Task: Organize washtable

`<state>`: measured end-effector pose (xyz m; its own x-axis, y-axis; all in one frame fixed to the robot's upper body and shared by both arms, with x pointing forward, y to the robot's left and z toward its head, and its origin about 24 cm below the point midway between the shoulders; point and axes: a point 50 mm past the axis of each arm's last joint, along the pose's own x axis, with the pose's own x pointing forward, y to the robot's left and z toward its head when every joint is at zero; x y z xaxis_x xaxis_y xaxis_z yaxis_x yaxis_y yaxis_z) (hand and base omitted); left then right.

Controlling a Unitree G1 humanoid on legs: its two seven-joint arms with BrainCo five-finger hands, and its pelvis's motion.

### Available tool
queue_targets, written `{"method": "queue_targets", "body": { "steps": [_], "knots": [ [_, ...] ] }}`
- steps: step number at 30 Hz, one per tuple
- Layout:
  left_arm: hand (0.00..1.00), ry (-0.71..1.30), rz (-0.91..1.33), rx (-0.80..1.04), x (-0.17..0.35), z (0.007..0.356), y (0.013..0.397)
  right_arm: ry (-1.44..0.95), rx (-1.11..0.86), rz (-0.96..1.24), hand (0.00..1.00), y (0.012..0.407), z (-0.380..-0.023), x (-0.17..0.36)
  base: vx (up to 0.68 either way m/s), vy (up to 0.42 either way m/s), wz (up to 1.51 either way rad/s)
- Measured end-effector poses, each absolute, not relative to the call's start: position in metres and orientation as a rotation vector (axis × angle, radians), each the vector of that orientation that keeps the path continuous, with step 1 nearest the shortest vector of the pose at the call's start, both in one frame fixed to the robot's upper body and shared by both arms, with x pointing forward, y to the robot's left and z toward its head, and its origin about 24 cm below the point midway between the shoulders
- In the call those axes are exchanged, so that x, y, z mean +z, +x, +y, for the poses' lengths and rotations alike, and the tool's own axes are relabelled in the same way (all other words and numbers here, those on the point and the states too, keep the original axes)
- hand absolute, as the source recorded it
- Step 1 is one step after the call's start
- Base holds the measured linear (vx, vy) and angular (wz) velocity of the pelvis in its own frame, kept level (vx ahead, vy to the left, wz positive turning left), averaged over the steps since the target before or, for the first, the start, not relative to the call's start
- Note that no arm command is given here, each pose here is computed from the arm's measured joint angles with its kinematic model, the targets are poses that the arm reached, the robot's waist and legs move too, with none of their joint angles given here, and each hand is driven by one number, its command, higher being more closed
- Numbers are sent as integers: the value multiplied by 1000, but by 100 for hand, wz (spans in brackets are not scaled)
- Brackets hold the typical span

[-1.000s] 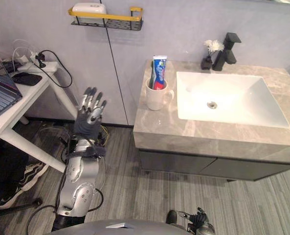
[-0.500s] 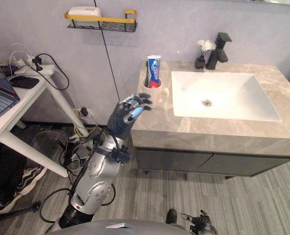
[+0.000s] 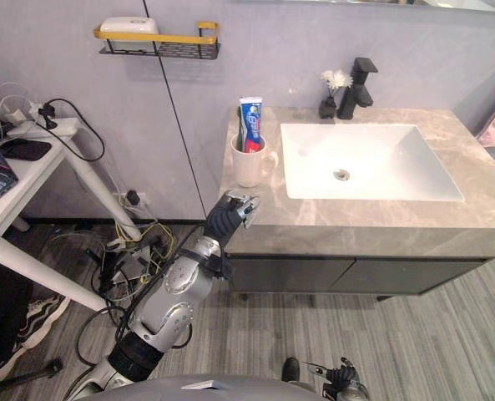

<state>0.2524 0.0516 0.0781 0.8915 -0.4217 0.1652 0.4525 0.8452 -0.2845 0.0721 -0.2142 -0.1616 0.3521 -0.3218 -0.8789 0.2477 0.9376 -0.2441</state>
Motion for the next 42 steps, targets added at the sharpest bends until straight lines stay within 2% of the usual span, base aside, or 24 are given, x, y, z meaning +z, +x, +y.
{"method": "queue_targets", "body": {
  "steps": [8, 18, 42],
  "knots": [
    [100, -174, -35, -372, 58, 63, 272, -68, -380, 1150, 0, 71, -216, -161, 40, 1, -16],
    [100, -160, -66, -224, 66, 88, 289, -54, -376, 1139, 0, 72, -213, -160, 13, 4, -4],
    [100, -55, -141, -152, 90, 96, 319, -43, -362, 1130, 0, 74, -210, -160, 4, -1, -4]
  ]
}}
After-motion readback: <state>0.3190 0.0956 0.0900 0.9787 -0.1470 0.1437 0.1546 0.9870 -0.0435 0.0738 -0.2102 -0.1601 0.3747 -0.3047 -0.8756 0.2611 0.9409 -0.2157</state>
